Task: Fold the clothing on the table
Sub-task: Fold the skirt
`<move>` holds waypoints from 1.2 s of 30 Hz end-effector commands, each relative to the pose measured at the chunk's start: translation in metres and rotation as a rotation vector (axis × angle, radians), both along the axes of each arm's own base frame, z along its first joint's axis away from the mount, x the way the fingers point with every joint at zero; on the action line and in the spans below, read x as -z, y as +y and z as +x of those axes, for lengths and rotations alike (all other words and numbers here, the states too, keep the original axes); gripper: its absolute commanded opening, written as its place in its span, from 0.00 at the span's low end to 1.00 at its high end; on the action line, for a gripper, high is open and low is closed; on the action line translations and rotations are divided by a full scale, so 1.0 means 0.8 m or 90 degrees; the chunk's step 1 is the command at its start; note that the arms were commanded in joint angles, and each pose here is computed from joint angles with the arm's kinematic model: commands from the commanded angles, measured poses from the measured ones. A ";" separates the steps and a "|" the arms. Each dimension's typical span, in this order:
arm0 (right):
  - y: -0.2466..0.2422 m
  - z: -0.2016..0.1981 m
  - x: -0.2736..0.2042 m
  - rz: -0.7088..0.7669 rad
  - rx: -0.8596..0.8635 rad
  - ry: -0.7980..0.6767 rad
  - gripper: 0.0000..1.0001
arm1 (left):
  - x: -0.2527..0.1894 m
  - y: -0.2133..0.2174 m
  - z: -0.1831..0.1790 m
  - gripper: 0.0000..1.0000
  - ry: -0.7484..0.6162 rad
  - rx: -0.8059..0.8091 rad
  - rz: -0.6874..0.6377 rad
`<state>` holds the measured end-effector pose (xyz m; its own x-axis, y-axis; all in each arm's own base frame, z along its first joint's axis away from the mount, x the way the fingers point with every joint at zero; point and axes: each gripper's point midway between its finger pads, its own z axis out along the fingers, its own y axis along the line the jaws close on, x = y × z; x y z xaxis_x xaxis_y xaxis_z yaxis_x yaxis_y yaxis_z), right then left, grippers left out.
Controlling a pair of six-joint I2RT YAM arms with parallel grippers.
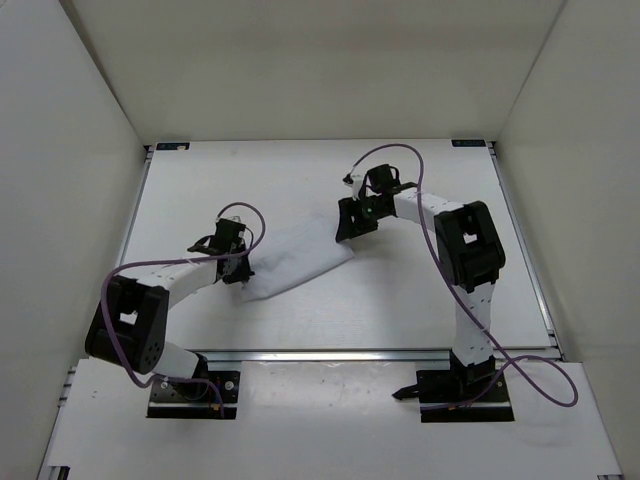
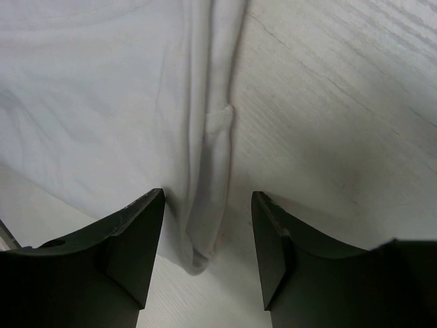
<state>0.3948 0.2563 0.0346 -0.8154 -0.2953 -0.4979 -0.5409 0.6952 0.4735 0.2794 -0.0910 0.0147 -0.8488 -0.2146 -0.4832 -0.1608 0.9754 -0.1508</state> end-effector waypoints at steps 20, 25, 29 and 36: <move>0.007 -0.005 0.045 0.004 0.006 0.107 0.00 | 0.010 -0.058 0.040 0.00 0.038 0.086 -0.030; -0.010 0.042 -0.019 0.012 0.042 0.031 0.00 | 0.005 -0.104 0.046 0.00 0.028 0.154 -0.042; -0.009 0.069 -0.080 -0.007 0.044 -0.036 0.00 | 0.012 -0.126 0.048 0.00 0.042 0.177 -0.075; 0.028 0.067 -0.147 -0.099 -0.012 -0.157 0.00 | 0.011 -0.155 0.054 0.00 0.037 0.213 -0.115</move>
